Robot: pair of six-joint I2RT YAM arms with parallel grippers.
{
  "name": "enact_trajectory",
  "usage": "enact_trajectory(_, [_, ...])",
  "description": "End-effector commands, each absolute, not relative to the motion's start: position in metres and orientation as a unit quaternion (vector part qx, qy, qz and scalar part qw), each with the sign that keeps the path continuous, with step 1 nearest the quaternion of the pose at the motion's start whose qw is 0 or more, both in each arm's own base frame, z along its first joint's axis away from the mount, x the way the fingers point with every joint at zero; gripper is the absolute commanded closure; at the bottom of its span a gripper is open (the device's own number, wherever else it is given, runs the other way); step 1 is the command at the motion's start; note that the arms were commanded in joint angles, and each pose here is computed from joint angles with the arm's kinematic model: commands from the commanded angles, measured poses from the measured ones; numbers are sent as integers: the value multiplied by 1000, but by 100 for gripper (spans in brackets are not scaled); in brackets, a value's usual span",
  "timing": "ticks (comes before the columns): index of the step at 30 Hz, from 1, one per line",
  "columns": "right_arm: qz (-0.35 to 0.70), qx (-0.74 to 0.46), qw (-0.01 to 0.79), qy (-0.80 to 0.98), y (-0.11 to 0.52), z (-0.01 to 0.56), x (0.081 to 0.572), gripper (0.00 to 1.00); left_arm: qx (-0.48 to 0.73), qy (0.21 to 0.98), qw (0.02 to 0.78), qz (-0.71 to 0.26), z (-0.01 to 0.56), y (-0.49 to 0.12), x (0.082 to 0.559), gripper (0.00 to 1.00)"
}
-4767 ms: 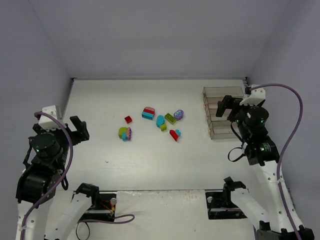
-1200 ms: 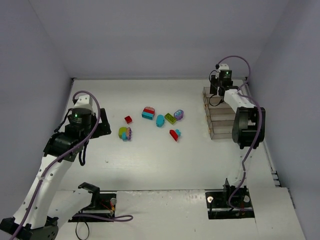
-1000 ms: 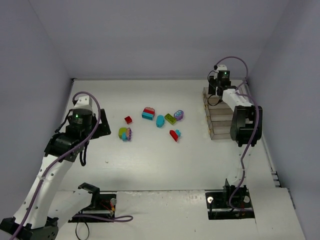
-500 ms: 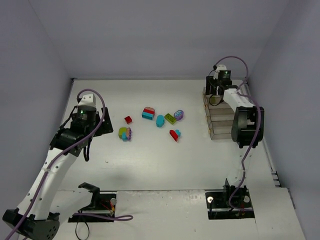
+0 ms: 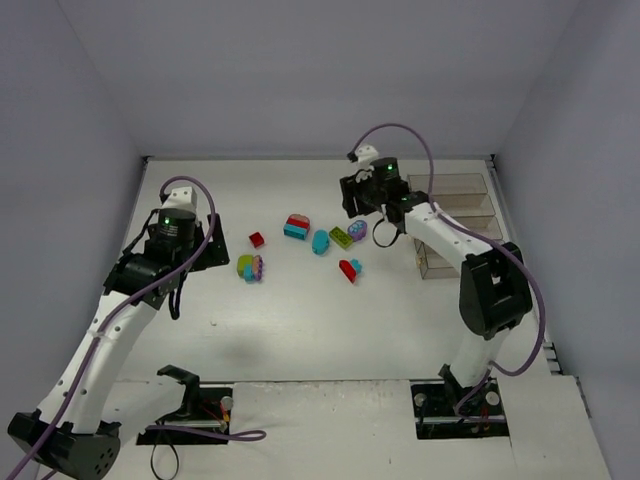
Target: Sort the legos into containers by color
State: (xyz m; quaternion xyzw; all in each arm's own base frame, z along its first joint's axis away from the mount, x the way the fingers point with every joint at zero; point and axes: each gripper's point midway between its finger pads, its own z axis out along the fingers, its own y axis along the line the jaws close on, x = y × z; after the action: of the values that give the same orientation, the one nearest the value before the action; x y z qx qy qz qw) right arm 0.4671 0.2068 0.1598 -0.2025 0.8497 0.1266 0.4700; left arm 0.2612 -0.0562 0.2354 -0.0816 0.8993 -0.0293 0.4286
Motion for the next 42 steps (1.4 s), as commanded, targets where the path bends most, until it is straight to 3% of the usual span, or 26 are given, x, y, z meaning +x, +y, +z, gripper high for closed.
enact_trajectory(1, [127, -214, 447, 859, 217, 134, 453, 46, -73, 885, 457, -42, 254, -60, 267, 17])
enact_trajectory(8, [134, -276, 418, 855, 257, 105, 436, 54, -70, 887, 454, -38, 251, -56, 258, 17])
enact_trajectory(18, [106, -307, 385, 864, 264, 60, 443, 53, -75, 886, 456, -32, 252, -49, 246, 17])
enact_trajectory(32, [71, -309, 387, 866, 256, 53, 449, 54, -88, 886, 454, -32, 249, -45, 239, 17])
enact_trajectory(37, [48, -293, 382, 875, 247, 44, 450, 68, -86, 887, 452, -34, 247, -47, 239, 17])
enact_trajectory(42, [44, -284, 386, 877, 245, 47, 451, 100, -85, 887, 453, -34, 248, -47, 238, 17])
